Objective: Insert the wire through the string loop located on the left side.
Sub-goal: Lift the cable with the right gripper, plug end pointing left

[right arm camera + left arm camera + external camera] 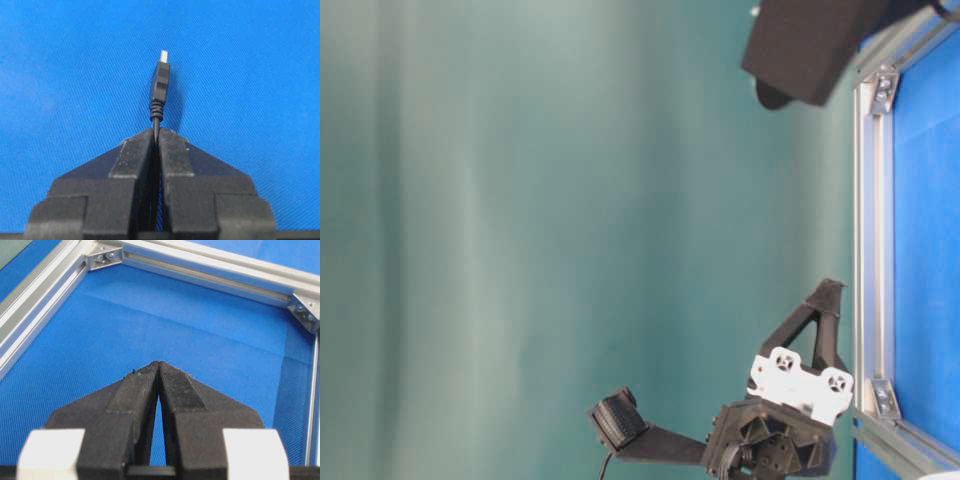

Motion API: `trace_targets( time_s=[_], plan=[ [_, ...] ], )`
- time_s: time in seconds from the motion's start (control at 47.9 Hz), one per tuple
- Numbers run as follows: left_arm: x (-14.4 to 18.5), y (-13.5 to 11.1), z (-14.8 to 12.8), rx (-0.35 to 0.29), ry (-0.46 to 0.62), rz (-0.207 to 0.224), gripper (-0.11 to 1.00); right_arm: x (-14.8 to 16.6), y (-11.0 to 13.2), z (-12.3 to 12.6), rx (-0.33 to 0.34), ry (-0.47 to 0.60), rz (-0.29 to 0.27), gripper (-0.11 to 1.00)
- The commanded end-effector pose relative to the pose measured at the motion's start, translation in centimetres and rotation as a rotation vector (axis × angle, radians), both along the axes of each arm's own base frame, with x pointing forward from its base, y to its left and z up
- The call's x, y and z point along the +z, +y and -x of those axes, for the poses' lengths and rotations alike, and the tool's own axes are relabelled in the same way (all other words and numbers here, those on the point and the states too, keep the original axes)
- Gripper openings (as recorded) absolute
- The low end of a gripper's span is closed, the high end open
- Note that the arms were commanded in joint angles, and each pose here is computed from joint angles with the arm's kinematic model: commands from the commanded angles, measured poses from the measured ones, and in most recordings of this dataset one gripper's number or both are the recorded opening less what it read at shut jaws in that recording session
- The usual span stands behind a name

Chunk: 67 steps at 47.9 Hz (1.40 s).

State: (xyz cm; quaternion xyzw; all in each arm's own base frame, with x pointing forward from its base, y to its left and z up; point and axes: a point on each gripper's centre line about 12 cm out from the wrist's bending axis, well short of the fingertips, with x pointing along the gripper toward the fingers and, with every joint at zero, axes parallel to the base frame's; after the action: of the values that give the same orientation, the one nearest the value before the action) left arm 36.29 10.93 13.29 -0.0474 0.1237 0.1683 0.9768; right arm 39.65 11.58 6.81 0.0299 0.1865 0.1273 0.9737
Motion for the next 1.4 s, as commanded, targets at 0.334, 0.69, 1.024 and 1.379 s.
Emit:
trace_targets(
  time_s=[0.334, 0.69, 1.024, 1.379],
  plan=[
    [1.5, 0.1, -0.2, 0.001, -0.043, -0.008, 0.0, 8.6, -0.2, 1.1, 0.008, -0.1, -0.02, -0.01],
    [1.5, 0.1, -0.2, 0.001, -0.043, -0.006, 0.0, 8.9, -0.3, 1.2, 0.004, -0.082, -0.014, -0.01],
    [1.4, 0.1, -0.1, 0.001, -0.042, -0.006, 0.0, 8.9, -0.3, 1.2, 0.005, -0.079, -0.013, -0.01],
    [1.4, 0.0, -0.1, -0.001, -0.042, -0.006, 0.0, 8.9, -0.3, 1.2, 0.005, -0.079, -0.013, -0.01]
  ],
)
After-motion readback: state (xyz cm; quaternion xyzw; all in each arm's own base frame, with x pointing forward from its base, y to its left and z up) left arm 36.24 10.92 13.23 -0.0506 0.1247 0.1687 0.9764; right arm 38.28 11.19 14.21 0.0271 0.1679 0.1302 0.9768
